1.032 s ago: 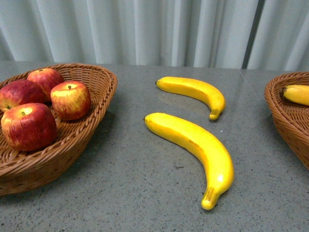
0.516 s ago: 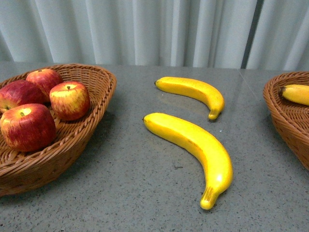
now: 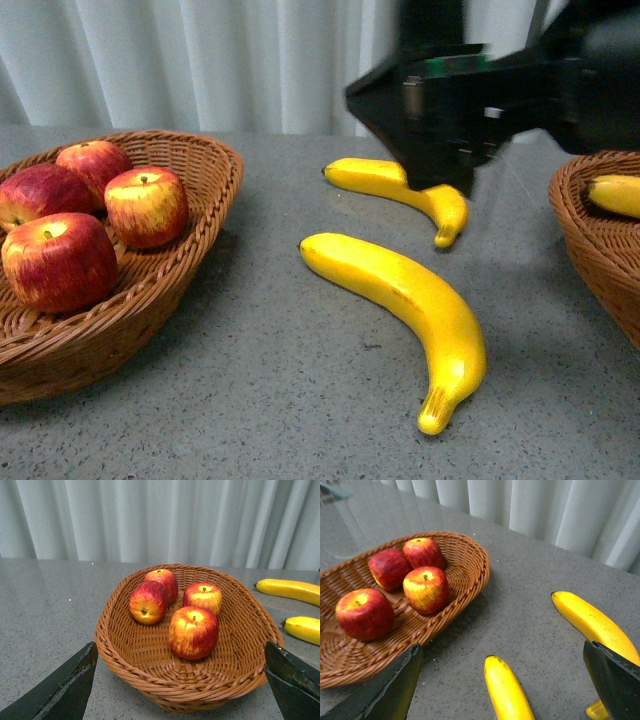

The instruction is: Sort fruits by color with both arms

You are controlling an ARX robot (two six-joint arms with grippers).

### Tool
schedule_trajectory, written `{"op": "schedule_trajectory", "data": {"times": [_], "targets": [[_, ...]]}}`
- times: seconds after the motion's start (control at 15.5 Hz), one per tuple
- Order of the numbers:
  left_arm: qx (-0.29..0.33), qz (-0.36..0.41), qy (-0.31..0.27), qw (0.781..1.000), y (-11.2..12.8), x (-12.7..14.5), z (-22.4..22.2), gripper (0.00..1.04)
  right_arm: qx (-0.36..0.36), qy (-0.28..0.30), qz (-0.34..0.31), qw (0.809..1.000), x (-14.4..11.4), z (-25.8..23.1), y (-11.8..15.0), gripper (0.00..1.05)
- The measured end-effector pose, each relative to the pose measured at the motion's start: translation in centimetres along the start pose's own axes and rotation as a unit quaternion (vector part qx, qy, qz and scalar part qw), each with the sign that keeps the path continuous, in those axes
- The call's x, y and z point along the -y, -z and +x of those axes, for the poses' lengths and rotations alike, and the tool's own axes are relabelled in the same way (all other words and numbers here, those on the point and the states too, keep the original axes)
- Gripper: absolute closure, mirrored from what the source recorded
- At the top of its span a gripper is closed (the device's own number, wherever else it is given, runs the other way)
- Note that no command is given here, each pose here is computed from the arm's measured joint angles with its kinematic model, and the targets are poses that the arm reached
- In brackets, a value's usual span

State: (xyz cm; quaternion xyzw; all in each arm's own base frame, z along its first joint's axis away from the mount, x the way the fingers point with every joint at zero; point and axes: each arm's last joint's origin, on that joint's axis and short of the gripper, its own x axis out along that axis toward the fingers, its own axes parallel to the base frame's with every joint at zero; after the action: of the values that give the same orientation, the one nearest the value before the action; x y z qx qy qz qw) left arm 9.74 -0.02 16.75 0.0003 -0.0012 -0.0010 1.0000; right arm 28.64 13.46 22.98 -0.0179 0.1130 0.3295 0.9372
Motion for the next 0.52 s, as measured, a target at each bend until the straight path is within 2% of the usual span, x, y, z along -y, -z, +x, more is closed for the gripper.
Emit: {"op": "schedule_trajectory", "data": {"times": [0.13, 0.19, 0.32, 0.52], "targets": [[0.0, 0.0, 0.0, 1.0, 0.0, 0.0, 0.0, 0.07, -0.058, 0.0, -0.037, 0.998, -0.6, 4.2, -0.5, 0.07], [0.0, 0.0, 0.0, 1.0, 0.0, 0.0, 0.0, 0.07, -0.102, 0.0, -0.051, 0.993, -0.7, 5.6, 0.4, 0.07], [0.0, 0.0, 0.0, 1.0, 0.0, 0.0, 0.0, 0.07, -0.181, 0.007, -0.074, 0.981, -0.4, 6.5, 2.8, 0.07], [0.0, 0.0, 0.0, 1.0, 0.0, 0.0, 0.0, 0.07, -0.233, 0.025, -0.122, 0.964, 0.4, 6.9, 4.2, 0.07]]}}
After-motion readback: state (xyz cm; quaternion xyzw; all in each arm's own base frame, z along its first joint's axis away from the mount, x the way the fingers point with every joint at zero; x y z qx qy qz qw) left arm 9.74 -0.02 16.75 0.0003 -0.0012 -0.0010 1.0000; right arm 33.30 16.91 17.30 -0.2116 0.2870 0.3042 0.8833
